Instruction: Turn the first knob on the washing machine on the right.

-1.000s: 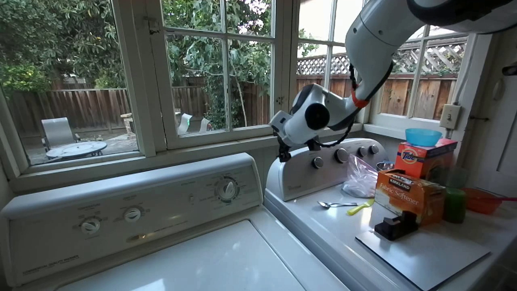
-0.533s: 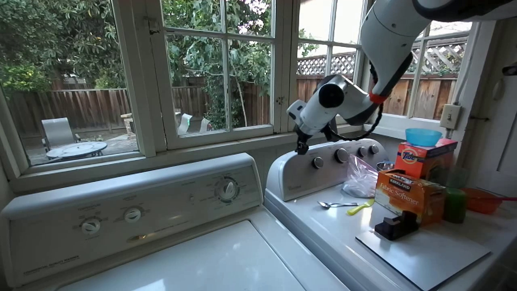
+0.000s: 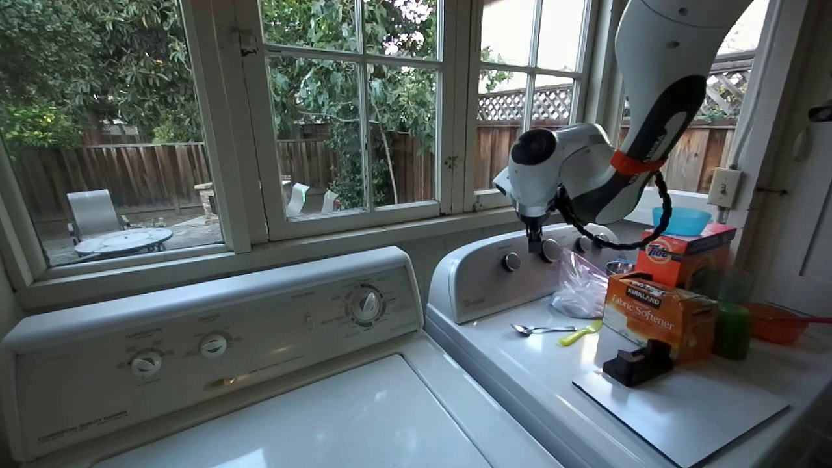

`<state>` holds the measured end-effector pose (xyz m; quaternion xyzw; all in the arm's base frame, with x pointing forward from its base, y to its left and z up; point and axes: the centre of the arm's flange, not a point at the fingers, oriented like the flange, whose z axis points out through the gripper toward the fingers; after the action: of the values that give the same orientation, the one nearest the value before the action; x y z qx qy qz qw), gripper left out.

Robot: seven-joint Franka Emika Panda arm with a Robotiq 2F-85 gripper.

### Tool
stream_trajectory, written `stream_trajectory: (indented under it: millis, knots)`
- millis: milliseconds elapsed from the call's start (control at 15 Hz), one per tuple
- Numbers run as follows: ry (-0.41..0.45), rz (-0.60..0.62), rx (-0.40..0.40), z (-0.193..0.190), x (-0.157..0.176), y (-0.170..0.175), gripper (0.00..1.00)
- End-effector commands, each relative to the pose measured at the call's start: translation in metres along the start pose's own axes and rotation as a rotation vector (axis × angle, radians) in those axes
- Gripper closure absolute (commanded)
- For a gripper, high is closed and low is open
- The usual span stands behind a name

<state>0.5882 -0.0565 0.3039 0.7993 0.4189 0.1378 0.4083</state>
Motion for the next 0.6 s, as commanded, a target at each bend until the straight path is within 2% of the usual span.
stream_trajectory:
  millis: [0, 267, 533]
  knots:
    - [-0.184, 0.028, 0.086, -0.065, 0.018, 0.047, 0.0]
    - [-0.383, 0.067, 0.208, -0.098, 0.022, 0.087, 0.0]
    - [-0.512, 0.157, 0.373, -0.13, 0.031, 0.147, 0.0]
